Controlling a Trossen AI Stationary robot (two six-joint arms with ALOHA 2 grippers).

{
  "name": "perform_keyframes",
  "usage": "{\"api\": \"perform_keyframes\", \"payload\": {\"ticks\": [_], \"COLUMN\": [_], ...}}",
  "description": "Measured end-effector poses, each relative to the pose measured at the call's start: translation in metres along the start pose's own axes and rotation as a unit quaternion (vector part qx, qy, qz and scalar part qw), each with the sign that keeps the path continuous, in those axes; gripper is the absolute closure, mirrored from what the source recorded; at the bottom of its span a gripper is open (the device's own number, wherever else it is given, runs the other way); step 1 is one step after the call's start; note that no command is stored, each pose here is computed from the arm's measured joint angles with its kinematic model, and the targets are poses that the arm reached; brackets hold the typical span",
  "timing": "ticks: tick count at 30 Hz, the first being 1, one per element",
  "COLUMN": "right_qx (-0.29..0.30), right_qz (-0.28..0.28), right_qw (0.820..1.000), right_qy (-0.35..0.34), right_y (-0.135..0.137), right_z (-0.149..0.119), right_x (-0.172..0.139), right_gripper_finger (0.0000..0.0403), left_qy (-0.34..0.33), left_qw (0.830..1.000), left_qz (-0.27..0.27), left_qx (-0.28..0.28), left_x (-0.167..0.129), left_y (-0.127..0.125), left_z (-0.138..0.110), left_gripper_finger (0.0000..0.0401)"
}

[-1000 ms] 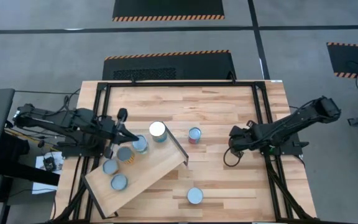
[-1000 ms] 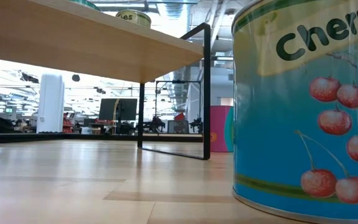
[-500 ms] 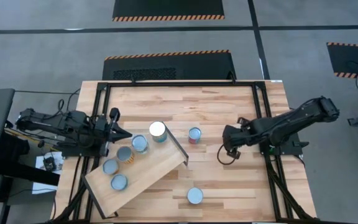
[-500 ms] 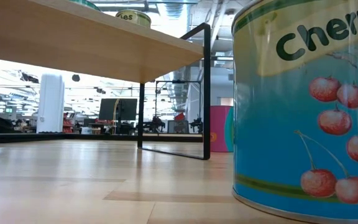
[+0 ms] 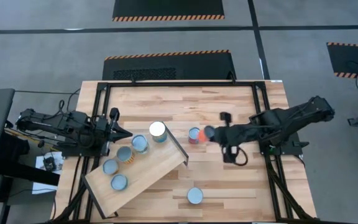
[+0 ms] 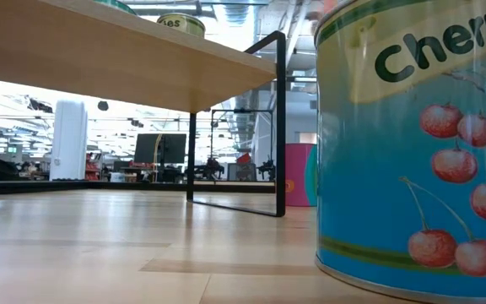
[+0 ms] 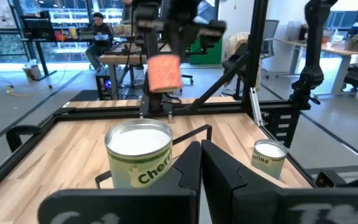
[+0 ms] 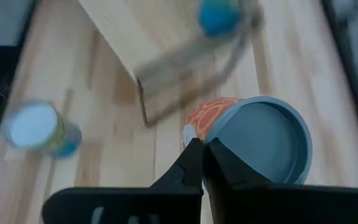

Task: Pick and place cans onto a shelf
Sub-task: Put the canned meatballs on the shelf

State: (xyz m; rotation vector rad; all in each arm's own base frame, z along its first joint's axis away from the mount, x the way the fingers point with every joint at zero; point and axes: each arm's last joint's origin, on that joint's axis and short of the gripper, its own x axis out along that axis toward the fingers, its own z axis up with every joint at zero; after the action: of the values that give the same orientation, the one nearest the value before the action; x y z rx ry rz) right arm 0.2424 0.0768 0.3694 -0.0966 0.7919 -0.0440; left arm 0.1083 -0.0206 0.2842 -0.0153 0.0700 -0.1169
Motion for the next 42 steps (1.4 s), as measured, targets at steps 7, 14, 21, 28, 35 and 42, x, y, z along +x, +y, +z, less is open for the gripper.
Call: {"api": "perform_keyframes", "payload": {"ticks": [7,14,21,28,35,42], "right_qx": [-0.151,-0.249,-0.297,-0.312,-0.302,-0.298], "right_qz": [0.048,0.071,0.073,0.069,0.059,0.058], "right_qw": [0.986,0.966,0.952,0.947,0.951,0.953], "right_qy": [-0.041,-0.010,0.000,0.011,0.021,0.025], "right_y": [0.025,0.047,0.055,0.050,0.037,0.034], "right_z": [0.051,0.070,0.079,0.083,0.083,0.083], "right_x": [0.039,0.093,0.123,0.138,0.149,0.156], "right_gripper_finger": [0.0388,0.0384,0.0385,0.0383,0.0369,0.0336], "left_qy": [0.001,0.001,0.008,0.009,0.009,0.013], "left_qw": [1.000,1.000,1.000,1.000,1.000,1.000], "left_qz": [0.001,0.003,0.003,0.003,0.002,0.002], "left_qx": [0.002,0.002,0.002,0.003,0.003,0.003], "left_x": [0.000,0.000,0.000,0.000,0.000,0.000], "left_y": [0.000,0.000,0.000,0.000,0.000,0.000], "left_z": [0.000,0.000,-0.001,-0.002,-0.002,-0.002], "left_gripper_finger": [0.0401,0.0401,0.0401,0.0401,0.0401,0.0401]}}
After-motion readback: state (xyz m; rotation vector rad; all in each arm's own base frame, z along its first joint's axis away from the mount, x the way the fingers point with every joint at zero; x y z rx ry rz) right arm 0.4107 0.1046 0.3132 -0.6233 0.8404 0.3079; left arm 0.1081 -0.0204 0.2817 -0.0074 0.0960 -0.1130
